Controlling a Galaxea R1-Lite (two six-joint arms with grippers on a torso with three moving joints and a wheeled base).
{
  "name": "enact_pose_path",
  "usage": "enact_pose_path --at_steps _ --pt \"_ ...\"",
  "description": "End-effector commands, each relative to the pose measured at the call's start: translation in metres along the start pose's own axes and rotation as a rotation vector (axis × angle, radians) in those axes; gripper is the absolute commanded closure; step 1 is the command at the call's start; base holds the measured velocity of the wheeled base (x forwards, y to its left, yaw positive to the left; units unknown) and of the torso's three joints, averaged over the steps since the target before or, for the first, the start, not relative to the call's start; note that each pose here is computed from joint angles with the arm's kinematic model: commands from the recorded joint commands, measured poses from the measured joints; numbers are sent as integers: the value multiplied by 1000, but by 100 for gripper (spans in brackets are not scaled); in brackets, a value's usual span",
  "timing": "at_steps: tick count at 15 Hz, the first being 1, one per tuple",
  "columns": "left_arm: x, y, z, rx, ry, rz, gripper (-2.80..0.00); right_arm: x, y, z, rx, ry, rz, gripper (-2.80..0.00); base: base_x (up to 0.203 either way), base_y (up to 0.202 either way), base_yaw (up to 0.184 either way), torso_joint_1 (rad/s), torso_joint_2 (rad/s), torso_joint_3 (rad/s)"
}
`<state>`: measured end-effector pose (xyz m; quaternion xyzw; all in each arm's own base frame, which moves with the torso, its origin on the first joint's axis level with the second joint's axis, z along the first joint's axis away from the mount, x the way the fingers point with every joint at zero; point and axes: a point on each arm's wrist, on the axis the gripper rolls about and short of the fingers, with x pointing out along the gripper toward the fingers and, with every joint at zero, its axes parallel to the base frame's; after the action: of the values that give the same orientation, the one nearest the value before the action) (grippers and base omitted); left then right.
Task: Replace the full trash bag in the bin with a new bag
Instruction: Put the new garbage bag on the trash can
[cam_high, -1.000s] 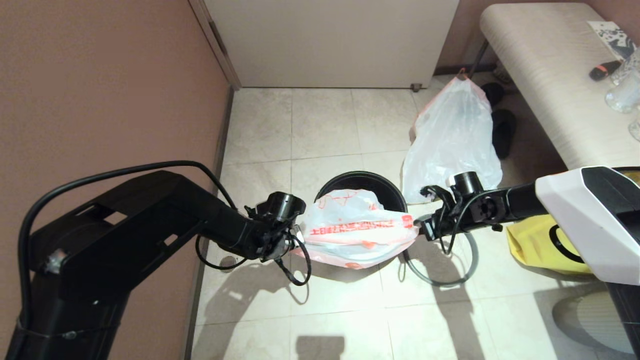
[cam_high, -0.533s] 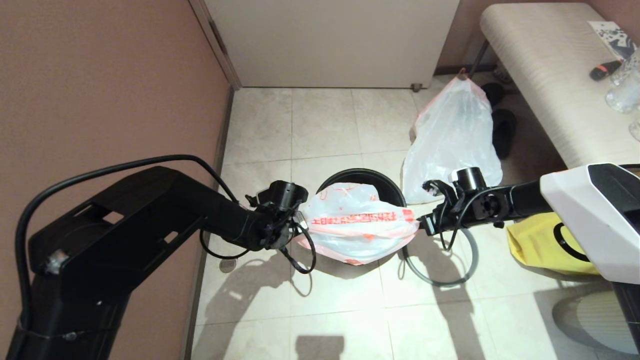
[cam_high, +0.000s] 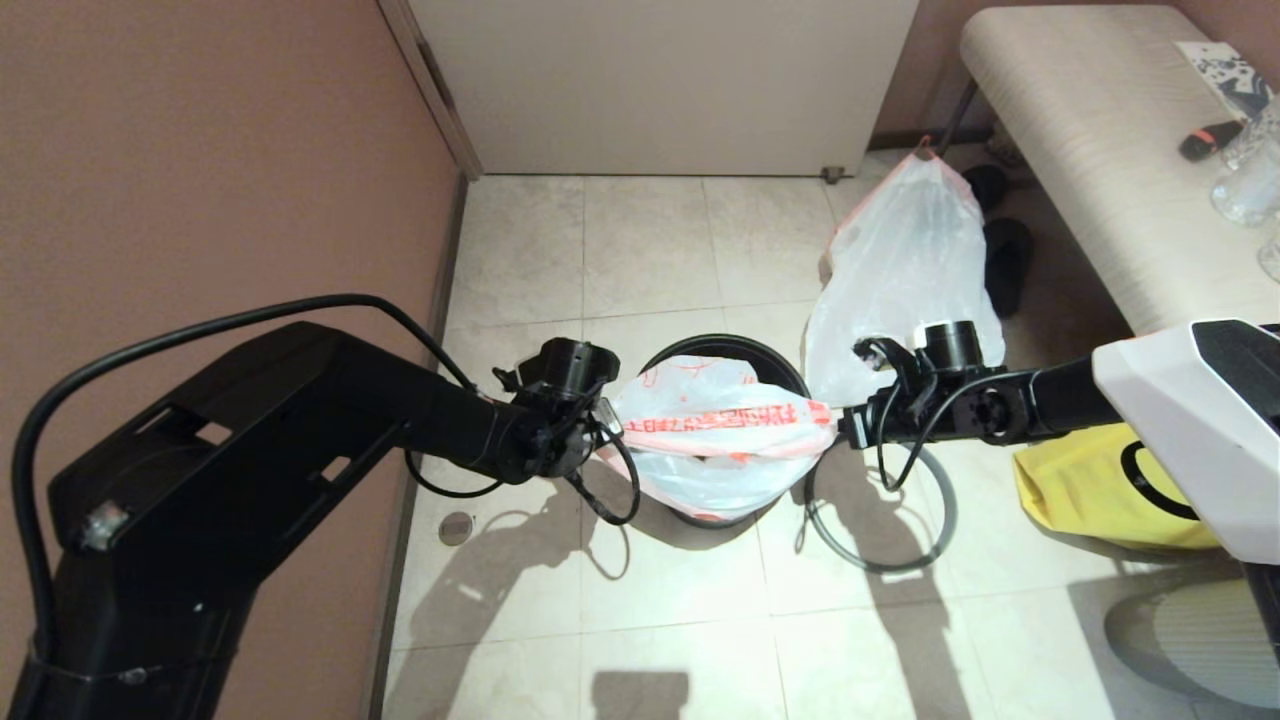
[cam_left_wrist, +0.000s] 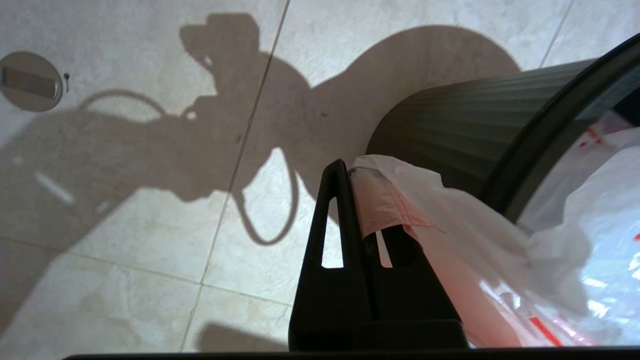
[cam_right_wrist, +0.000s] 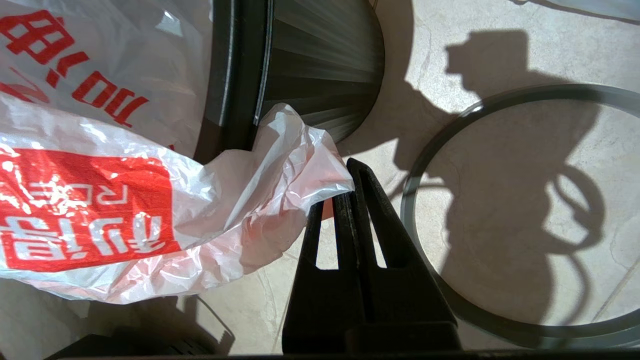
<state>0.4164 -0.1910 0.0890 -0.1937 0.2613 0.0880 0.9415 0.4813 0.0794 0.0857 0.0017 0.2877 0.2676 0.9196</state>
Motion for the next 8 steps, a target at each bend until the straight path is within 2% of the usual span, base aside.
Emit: enact_pose_path --at_steps 1,8 --pt "1 -5 2 -8 -13 -12 0 -7 3 6 10 -19 33 0 0 0 0 0 0 0" --pt "-2 -14 2 -6 -21 -38 0 -22 9 10 -13 -86 106 0 0 0 0 0 0 0"
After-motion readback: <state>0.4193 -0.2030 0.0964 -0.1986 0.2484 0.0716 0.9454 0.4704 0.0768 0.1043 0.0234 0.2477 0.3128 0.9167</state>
